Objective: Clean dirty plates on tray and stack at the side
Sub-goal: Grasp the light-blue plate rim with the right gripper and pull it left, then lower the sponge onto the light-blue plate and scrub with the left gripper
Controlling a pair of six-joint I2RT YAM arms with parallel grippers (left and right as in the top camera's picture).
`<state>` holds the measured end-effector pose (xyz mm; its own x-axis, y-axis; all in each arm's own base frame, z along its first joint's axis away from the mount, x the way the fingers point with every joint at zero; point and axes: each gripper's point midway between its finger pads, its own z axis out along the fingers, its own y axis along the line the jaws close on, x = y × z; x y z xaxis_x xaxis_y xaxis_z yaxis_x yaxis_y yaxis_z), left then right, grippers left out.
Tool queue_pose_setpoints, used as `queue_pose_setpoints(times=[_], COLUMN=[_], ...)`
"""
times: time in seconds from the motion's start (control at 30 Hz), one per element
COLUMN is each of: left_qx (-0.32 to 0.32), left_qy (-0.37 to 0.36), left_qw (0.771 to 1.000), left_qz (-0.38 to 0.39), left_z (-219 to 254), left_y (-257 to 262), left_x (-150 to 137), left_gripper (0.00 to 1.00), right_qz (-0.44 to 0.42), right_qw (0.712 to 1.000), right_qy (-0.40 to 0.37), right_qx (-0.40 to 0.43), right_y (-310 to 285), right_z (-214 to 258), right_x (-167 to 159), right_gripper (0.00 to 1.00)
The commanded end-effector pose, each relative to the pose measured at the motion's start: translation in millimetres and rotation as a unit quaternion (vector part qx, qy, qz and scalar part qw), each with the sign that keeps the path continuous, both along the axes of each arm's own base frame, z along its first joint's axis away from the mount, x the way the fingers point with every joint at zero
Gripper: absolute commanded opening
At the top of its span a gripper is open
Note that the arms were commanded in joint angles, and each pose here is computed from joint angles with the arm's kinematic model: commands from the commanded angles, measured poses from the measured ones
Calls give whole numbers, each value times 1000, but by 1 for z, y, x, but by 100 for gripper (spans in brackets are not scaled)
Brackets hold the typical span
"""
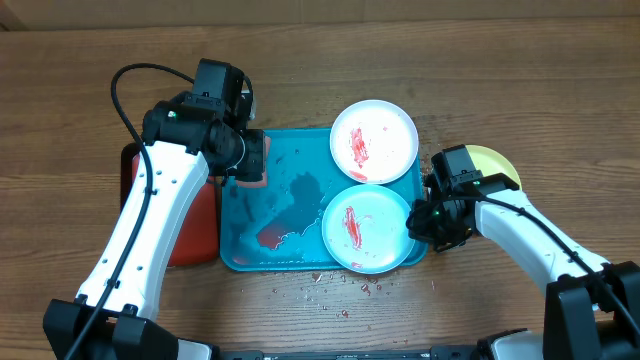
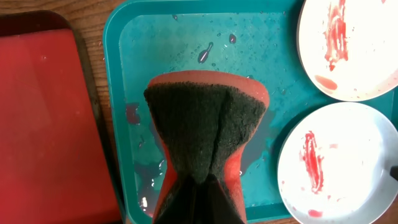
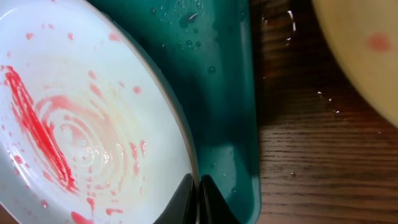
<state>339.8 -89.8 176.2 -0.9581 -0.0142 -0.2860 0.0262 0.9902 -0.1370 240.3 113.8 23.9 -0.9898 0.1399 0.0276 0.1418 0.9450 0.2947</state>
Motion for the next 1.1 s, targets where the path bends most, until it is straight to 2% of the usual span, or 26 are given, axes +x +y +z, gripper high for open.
queue_pose_setpoints(times=[0.0, 0.17, 0.3, 0.4, 0.67, 0.87, 1.07], left_qx=[-3, -3, -3, -4, -4, -4, -14], left_qy=[-1, -2, -2, -1, -2, -3, 10], left_qw=[1000, 1000, 1000, 1000, 1000, 1000, 1000], left_qz=[-15, -15, -15, -13, -13, -13, 14], left_z=[0, 0, 0, 0, 0, 0, -7], left_y=[-2, -2, -2, -3, -3, -3, -4], left_x=[0, 0, 0, 0, 0, 1, 1], left_gripper=[4, 4, 4, 4, 5, 4, 4], right_qz=[16, 31, -8, -55, -53, -60, -53], right_qw=[999, 997, 993, 992, 995, 993, 991], right_qy=[3, -28, -70, -91, -67, -96, -119], right_qx=[28, 64, 90, 65, 48, 28, 16], right_y=[20, 70, 116, 125, 155, 156, 154], right_z=[6, 26, 40, 32, 4, 7, 2], right_x=[-2, 7, 21, 29, 36, 55, 65], right_gripper=[4, 4, 4, 4, 4, 37, 38])
